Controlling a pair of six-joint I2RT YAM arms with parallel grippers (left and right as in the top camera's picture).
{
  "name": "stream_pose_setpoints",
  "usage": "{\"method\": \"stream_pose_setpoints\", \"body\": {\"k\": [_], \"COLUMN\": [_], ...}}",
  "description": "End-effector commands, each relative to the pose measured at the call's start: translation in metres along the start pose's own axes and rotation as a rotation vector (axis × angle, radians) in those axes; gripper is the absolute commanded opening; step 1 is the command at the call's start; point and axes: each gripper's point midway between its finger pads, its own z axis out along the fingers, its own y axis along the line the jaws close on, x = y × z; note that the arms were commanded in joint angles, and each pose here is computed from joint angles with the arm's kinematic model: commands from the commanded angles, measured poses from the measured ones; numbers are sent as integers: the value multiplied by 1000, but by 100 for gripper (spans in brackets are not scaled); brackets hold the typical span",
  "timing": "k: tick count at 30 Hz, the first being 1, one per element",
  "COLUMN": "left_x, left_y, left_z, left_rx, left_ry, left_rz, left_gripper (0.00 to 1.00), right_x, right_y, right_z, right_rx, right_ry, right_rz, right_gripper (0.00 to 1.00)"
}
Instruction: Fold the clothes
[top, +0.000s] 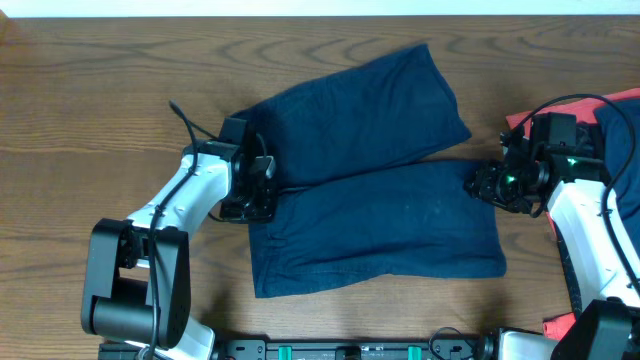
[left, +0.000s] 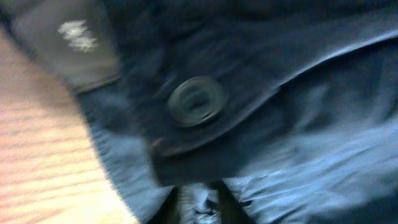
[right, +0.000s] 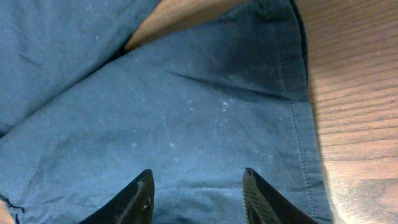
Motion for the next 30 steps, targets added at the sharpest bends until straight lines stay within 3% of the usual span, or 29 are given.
{"method": "stream_pose_setpoints", "body": {"k": [1,5,9,11,16,18,22,24,27,30], "left_x": [2,4,-5,-11,-25,-29,-35,-35,-34,-26], "left_y": [15,39,40,30,8,7,-7,-12,-10,-4], "left_z": [-5,-20,-25,-26,-28,-28,-25,-22,-15,-14], "left_rx": [-74,-149,-78,-6,128,136,221,258,258,227], "left_ry": [5,1,-40,-62,-106,-121,-135,-127,-106,-73], "left_rz": [-58,-114,-153,-153,-106,-97,-34,-20,-29,-46], "left_gripper": [6,6,8,29,52,56,56,49,30,31], "right_x": [0,-4,-4,-2,6,9,9,8,7,8], "right_y": [6,6,3,1,-3,-4,-4,-3,-3,-3], "right_z": [1,4,12,16,23,23,24,24,24,24], "right_rx": [-23,-29,-33,-35,-31,-28,-28,-29,-29,-29], "right_ry": [3,-20,-38,-43,-26,-16,-16,-21,-22,-19], "right_rz": [-8,-16,-22,-23,-18,-14,-14,-16,-16,-15], "right_gripper": [43,42,46,52,61,61,61,61,61,61]}}
